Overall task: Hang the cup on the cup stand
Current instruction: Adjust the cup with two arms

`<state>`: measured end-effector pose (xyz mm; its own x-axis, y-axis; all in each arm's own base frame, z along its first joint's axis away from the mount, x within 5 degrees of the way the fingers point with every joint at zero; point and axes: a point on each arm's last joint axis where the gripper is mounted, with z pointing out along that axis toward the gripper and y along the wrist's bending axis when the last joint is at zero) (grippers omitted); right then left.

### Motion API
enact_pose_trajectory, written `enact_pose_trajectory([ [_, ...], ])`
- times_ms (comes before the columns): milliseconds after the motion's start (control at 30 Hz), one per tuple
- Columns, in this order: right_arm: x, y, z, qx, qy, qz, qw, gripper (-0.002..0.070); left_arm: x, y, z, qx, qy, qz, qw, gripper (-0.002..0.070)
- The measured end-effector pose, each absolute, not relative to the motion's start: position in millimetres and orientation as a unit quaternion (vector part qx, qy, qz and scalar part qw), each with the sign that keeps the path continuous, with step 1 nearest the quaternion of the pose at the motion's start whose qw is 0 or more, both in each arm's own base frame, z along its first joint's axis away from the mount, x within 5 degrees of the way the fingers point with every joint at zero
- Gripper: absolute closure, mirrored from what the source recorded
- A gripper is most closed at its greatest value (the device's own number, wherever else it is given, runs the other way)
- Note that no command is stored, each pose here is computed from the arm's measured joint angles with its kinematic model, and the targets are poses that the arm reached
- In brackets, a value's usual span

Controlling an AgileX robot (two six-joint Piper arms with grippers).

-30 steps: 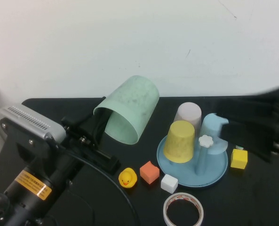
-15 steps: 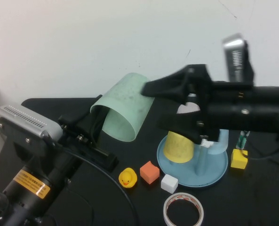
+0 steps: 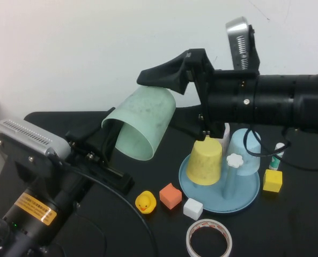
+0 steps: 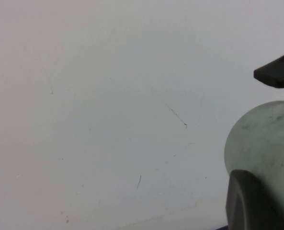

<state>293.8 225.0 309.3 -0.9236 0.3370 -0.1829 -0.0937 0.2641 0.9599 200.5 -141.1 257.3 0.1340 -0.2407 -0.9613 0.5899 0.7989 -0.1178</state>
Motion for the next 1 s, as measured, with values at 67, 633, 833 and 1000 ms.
enact_pose_trajectory([
  [67, 295, 228, 309, 0.076, 0.775, 0.603, 0.176, -0.0021, 201, -141, 257, 0.144, 0.596, -0.281, 0.739, 0.067],
  [633, 295, 238, 306, 0.044, 0.776, 0.603, 0.179, 0.0084, 203, -137, 257, 0.125, 0.601, -0.264, 0.744, 0.065],
  [833, 298, 234, 306, 0.023, 0.776, 0.599, 0.197, 0.0084, 203, -137, 257, 0.138, 0.597, -0.251, 0.749, 0.0442],
  [1000, 307, 208, 323, -0.005, 0.765, 0.585, 0.269, 0.0084, 196, -138, 266, 0.166, 0.576, -0.255, 0.759, 0.0267],
])
